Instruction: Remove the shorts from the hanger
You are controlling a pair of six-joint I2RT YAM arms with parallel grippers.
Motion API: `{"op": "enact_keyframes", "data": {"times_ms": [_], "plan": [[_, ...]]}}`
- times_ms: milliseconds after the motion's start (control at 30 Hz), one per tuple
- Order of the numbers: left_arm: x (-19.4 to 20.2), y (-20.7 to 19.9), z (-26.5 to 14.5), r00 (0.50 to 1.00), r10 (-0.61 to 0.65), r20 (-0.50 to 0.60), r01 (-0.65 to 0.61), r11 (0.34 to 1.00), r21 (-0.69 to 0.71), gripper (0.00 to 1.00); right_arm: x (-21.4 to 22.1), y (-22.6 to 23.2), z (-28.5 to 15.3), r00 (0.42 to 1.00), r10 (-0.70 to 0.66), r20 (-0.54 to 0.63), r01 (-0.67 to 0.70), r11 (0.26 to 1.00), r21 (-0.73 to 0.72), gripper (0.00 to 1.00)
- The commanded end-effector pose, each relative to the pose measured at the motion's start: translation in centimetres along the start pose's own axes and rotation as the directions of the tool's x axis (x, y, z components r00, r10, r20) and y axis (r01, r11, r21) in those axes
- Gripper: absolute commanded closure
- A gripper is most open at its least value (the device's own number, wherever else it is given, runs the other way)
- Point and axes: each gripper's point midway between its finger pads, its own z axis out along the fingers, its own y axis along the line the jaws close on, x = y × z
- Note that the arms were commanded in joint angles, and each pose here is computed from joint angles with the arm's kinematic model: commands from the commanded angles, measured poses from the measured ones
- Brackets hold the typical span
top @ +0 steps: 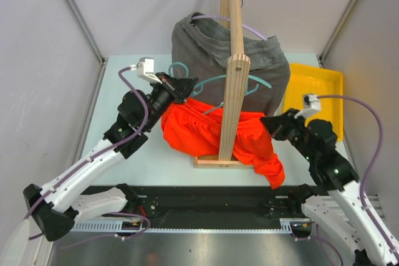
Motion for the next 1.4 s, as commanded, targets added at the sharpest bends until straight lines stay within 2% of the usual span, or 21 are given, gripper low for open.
{"op": "enact_keyframes", "data": {"times_ms": [0,133,200,267,300,367,400,533,633,800,833,967,1100,1167,1233,1333,1367], "plan": [[-0.4,-5.0,1.4,0.976,-0.19,-0.106,0.211,0.946,0.246,1.0,0.8,6.7,1.8,0.992,-0.045,-0.118,0.006,0.948,-0.317,1.0],[1.6,-6.0,2.6,0.953,-0.203,-0.224,0.267,0.913,0.308,1.0,2.8,8.4,3.4,0.965,-0.087,-0.248,-0.017,0.92,-0.391,1.0],[1.8,-6.2,2.4,0.945,-0.215,-0.248,0.291,0.898,0.331,1.0,2.6,8.1,3.6,0.964,-0.08,-0.255,-0.014,0.938,-0.345,1.0],[1.6,-5.9,2.2,0.949,-0.208,-0.235,0.278,0.904,0.324,1.0,1.6,6.4,3.8,0.979,-0.061,-0.192,0.012,0.968,-0.25,1.0],[1.3,-5.5,2.2,0.962,-0.177,-0.207,0.237,0.919,0.314,1.0,1.6,5.2,3.7,0.981,-0.051,-0.185,0.014,0.981,-0.196,1.0],[1.0,-4.8,1.4,0.972,-0.13,-0.195,0.18,0.946,0.27,1.0,0.1,3.3,3.1,0.995,-0.032,-0.094,0.023,0.995,-0.093,1.0],[0.6,-4.4,1.2,0.983,-0.069,-0.169,0.111,0.961,0.255,1.0,0.4,2.2,2.9,0.995,-0.031,-0.092,0.027,0.999,-0.043,1.0],[-0.2,-0.4,-0.6,0.991,0.06,-0.12,-0.052,0.996,0.075,1.0,-1.4,-2.7,1.0,0.999,-0.028,0.034,0.021,0.978,0.206,1.0],[0.9,3.3,-2.7,0.98,0.129,-0.149,-0.139,0.989,-0.056,1.0,-2.5,-5.6,-1.0,0.994,-0.034,0.107,-0.006,0.937,0.348,1.0],[5.3,8.5,-6.7,0.959,0.147,-0.243,-0.188,0.97,-0.155,1.0,-5.0,-7.9,-4.8,0.967,-0.052,0.248,-0.071,0.883,0.463,1.0],[5.9,9.1,-7.2,0.955,0.143,-0.258,-0.19,0.968,-0.165,1.0,-6.1,-8.3,-6.1,0.949,-0.056,0.309,-0.105,0.871,0.48,1.0],[7.3,10.8,-9.6,0.943,0.146,-0.3,-0.212,0.956,-0.201,1.0,-9.9,-8.2,-9.4,0.899,-0.103,0.425,-0.151,0.838,0.524,1.0],[6.1,11.6,-11.4,0.946,0.171,-0.277,-0.244,0.935,-0.256,1.0,-14.0,-7.9,-11.3,0.858,-0.264,0.44,-0.082,0.777,0.625,1.0],[5.5,11.1,-12.1,0.954,0.164,-0.252,-0.227,0.943,-0.246,1.0,-16.2,-7.9,-12.3,0.829,-0.355,0.432,-0.062,0.71,0.702,1.0],[5.7,10.8,-12.4,0.959,0.134,-0.248,-0.194,0.953,-0.235,1.0,-18.7,-7.0,-13.7,0.793,-0.401,0.459,-0.077,0.68,0.729,1.0],[6.2,10.7,-12.8,0.967,0.096,-0.235,-0.151,0.962,-0.226,1.0,-22.3,-5.1,-14.8,0.739,-0.468,0.484,-0.073,0.658,0.749,1.0],[6.3,10.8,-12.9,0.968,0.094,-0.234,-0.148,0.962,-0.228,1.0,-23.8,-4.2,-15.3,0.702,-0.464,0.54,-0.112,0.676,0.728,1.0]]}}
